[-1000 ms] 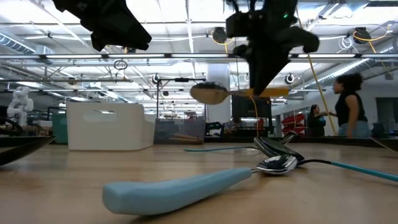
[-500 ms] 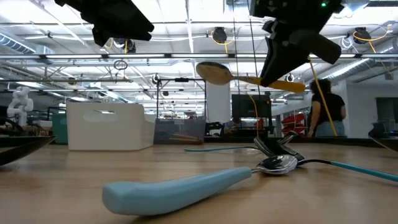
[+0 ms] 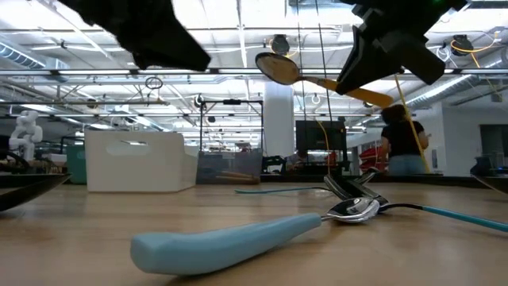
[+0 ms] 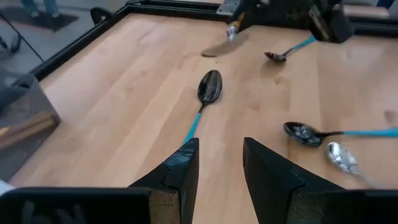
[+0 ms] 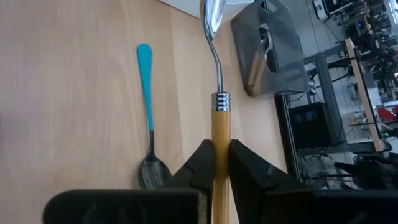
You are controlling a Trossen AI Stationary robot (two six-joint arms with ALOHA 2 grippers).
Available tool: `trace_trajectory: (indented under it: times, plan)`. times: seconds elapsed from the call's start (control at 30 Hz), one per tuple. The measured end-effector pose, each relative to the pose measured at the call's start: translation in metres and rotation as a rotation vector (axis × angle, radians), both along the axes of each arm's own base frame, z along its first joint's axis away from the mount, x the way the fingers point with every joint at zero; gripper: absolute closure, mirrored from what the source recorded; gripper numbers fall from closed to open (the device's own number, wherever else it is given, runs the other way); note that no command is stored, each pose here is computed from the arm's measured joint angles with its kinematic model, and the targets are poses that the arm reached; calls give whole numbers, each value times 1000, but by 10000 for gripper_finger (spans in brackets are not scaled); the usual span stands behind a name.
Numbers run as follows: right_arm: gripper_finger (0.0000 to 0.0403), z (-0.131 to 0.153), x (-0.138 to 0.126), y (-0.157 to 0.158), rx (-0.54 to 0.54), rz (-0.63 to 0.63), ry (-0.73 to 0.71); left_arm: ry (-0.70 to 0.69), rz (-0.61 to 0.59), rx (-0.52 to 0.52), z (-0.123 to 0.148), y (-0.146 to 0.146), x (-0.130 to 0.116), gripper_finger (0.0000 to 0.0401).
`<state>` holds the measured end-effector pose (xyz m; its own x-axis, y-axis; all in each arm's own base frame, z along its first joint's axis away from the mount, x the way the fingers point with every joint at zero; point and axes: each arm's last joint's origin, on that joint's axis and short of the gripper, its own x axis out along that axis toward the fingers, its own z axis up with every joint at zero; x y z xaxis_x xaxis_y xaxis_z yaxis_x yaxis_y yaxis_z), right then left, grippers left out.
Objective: Sort silverware by color (type)
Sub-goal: Put the orange spoon into the black bin
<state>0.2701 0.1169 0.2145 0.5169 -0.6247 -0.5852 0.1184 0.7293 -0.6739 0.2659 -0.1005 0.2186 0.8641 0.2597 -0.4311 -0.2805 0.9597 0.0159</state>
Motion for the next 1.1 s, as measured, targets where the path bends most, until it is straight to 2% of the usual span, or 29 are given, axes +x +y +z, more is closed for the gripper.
trace_trajectory:
  times: [0.27,0.4,0.53,0.63,1.1]
  plan:
    - [377,0,0,1,3,2,-2,-6,-25,118,10,-11,21,265]
    - [377,0,1,1,8,2,-10,1,-33,170,15,-21,28,212]
    - [377,1,2,2,17,4,-21,9,21,245,18,-28,34,146]
    - [377,1,2,2,20,4,-22,5,55,270,21,-30,37,116]
    - [377,0,3,3,40,16,-19,25,20,311,21,-34,41,107]
